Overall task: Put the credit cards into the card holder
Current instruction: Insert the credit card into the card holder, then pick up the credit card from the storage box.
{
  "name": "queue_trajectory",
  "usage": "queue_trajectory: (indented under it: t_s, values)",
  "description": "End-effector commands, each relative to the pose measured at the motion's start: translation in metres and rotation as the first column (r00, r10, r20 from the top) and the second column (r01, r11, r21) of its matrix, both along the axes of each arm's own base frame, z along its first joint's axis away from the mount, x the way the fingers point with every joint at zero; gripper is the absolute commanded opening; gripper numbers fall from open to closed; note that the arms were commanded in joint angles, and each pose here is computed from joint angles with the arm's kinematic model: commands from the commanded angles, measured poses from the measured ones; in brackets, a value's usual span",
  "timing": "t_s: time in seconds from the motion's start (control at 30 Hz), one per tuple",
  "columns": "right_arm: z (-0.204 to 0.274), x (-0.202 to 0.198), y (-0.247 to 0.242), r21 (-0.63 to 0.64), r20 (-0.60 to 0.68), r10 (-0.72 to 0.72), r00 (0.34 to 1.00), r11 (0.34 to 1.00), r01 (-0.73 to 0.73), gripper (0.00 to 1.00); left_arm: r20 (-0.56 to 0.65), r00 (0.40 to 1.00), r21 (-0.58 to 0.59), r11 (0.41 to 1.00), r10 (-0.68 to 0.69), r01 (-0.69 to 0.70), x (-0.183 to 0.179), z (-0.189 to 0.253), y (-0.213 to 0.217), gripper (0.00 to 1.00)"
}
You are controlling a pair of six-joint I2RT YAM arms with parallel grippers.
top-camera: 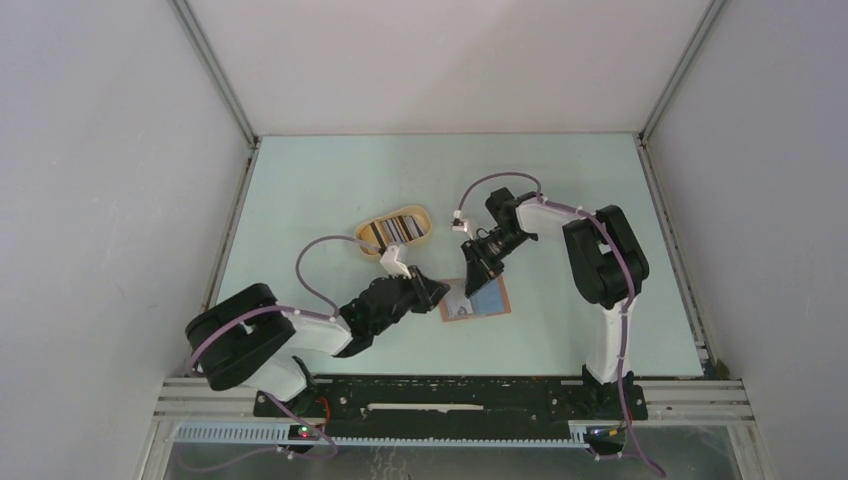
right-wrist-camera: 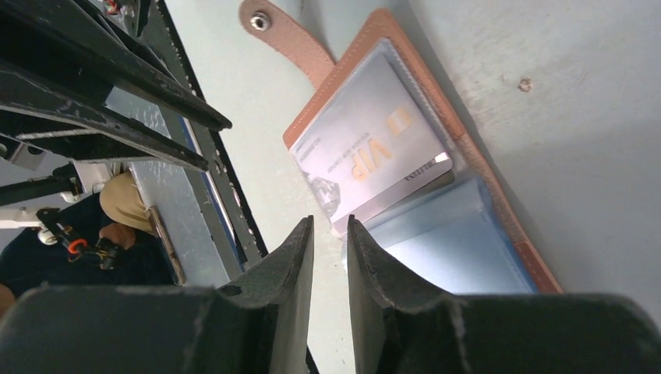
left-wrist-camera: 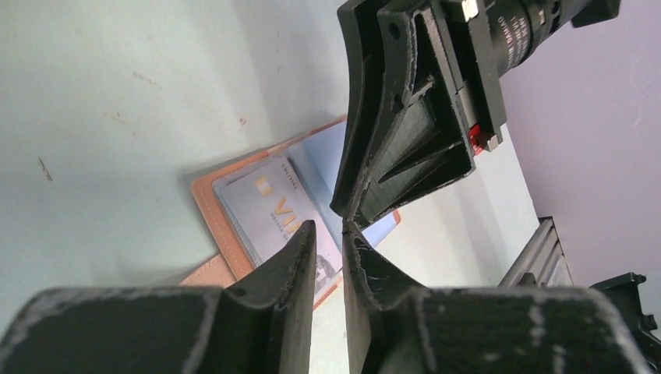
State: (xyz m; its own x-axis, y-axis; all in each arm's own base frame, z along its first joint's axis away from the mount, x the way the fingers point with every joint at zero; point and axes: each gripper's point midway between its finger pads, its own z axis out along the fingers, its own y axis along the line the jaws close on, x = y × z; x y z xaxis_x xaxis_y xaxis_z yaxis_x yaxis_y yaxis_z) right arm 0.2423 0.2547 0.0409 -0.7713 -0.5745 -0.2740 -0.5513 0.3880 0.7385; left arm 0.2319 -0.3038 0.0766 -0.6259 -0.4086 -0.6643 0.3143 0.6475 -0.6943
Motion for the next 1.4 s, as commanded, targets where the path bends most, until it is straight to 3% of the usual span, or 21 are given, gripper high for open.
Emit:
queue_trajectory:
  t_s: [0.0, 0.2, 0.33, 0.43, 0.57, 0.67, 0.77, 0.83, 0.87, 1.0, 1.13, 1.37]
  values:
    - [0.045, 0.009, 0.006, 0.107, 0.142, 0.041, 0.989, 0.993, -0.057, 0.31, 0.125, 0.992, 0.044, 0.999, -0.033, 0.028, 0.001, 0.026, 0.006, 0.24]
    - [0.072, 0.008, 0.004, 0.142, 0.259, 0.073, 0.963, 0.983, -0.113, 0.31, 0.284, 0.957, 0.165, 0.986, -0.056, 0.009, 0.012, 0.07, 0.015, 0.33]
    - [0.094, 0.008, 0.001, 0.146, 0.355, 0.079, 0.931, 0.979, -0.139, 0.31, 0.411, 0.911, 0.243, 0.964, 0.0, -0.109, 0.025, 0.106, 0.04, 0.43]
    - [0.111, 0.011, -0.002, 0.134, 0.443, 0.073, 0.894, 0.98, -0.146, 0.31, 0.484, 0.872, 0.267, 0.938, 0.068, -0.221, 0.036, 0.127, 0.062, 0.56]
    - [0.141, 0.022, -0.001, 0.134, 0.573, 0.034, 0.819, 0.982, -0.134, 0.31, 0.561, 0.809, 0.233, 0.904, 0.177, -0.359, 0.052, 0.156, 0.09, 0.85]
    - [0.168, 0.032, -0.001, 0.147, 0.662, -0.013, 0.749, 0.983, -0.113, 0.38, 0.582, 0.782, 0.188, 0.898, 0.225, -0.398, 0.067, 0.176, 0.101, 0.99]
    - [0.206, 0.041, 0.005, 0.206, 0.709, -0.066, 0.703, 0.972, -0.117, 0.64, 0.569, 0.786, 0.166, 0.901, 0.244, -0.4, 0.085, 0.191, 0.107, 1.0]
    - [0.221, 0.046, 0.015, 0.264, 0.678, -0.085, 0.73, 0.955, -0.134, 0.83, 0.552, 0.795, 0.169, 0.9, 0.252, -0.402, 0.099, 0.197, 0.109, 1.0]
    - [0.23, 0.048, 0.022, 0.295, 0.647, -0.086, 0.758, 0.945, -0.144, 0.87, 0.541, 0.8, 0.174, 0.895, 0.26, -0.409, 0.106, 0.2, 0.111, 1.0]
    - [0.237, 0.065, 0.055, 0.315, 0.485, -0.057, 0.873, 0.942, -0.114, 0.9, 0.518, 0.793, 0.171, 0.869, 0.322, -0.464, 0.125, 0.203, 0.13, 1.0]
    - [0.222, 0.098, 0.091, 0.272, 0.447, -0.084, 0.89, 0.961, -0.046, 0.86, 0.479, 0.783, 0.142, 0.846, 0.396, -0.514, 0.128, 0.171, 0.157, 1.0]
    - [0.168, 0.147, 0.137, 0.211, 0.387, -0.168, 0.907, 0.973, 0.091, 0.84, 0.37, 0.772, -0.142, 0.853, 0.516, -0.502, 0.122, 0.13, 0.18, 0.97]
